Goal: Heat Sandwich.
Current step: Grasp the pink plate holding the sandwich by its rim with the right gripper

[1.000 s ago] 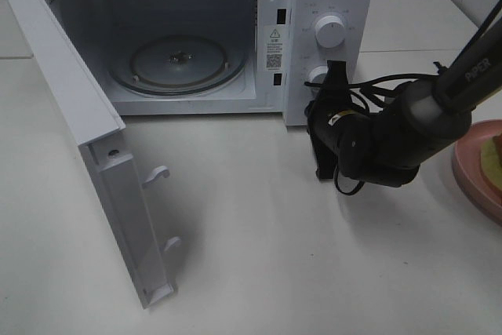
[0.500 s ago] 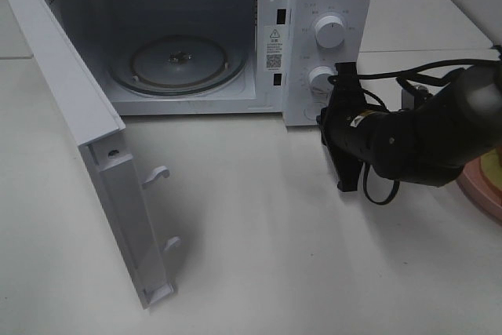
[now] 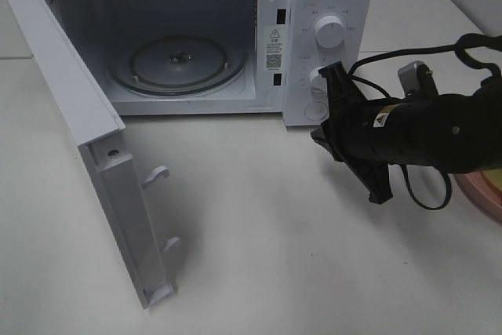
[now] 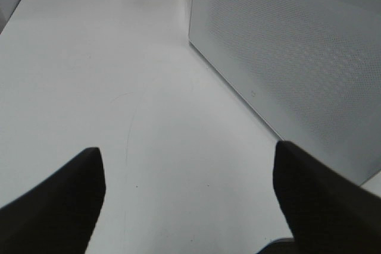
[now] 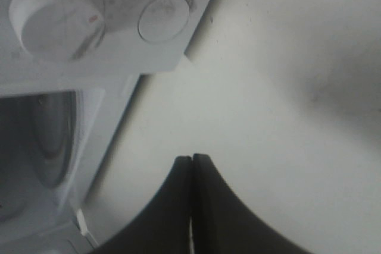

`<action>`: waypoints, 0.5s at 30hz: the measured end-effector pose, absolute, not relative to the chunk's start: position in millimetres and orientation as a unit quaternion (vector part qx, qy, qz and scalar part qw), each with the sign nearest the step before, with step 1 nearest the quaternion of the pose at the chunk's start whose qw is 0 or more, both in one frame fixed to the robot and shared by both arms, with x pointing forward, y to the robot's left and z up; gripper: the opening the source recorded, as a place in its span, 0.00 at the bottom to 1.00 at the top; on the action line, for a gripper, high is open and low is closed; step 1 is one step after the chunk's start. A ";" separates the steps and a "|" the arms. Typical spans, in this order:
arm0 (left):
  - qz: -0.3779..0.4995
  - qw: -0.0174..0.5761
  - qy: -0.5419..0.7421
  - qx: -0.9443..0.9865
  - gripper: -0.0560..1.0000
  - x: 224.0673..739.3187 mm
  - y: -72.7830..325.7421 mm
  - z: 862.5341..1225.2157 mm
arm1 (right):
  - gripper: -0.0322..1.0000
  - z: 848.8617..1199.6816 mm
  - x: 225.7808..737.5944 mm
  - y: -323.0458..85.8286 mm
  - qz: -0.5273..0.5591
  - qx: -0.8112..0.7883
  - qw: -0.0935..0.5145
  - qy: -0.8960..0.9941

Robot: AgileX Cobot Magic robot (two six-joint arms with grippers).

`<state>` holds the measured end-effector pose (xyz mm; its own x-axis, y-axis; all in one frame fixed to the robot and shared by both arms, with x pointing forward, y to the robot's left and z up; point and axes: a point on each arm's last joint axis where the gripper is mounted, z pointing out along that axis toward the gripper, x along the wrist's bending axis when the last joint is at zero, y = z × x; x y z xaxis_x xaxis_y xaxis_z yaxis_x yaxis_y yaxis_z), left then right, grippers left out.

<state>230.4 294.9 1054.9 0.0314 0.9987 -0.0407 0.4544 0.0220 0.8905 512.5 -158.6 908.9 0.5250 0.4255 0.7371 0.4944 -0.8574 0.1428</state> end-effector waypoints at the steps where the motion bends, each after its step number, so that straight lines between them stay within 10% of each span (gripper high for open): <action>1: 0.351 0.387 0.601 0.605 0.75 230.4 294.9 1054.9 | 0.05 911.2 507.9 -159.1 -0.391 -0.869 0.039 -0.301; 15: 0.351 0.387 0.601 0.605 0.75 230.4 294.9 1054.9 | 0.05 935.7 491.7 -205.5 -0.269 -0.819 -0.066 -0.502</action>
<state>230.4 294.9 1054.9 0.0314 0.9987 -0.0407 0.4544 0.0220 0.8905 491.7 -205.5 935.7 0.3517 0.8579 0.3747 0.7865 -0.4878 0.3787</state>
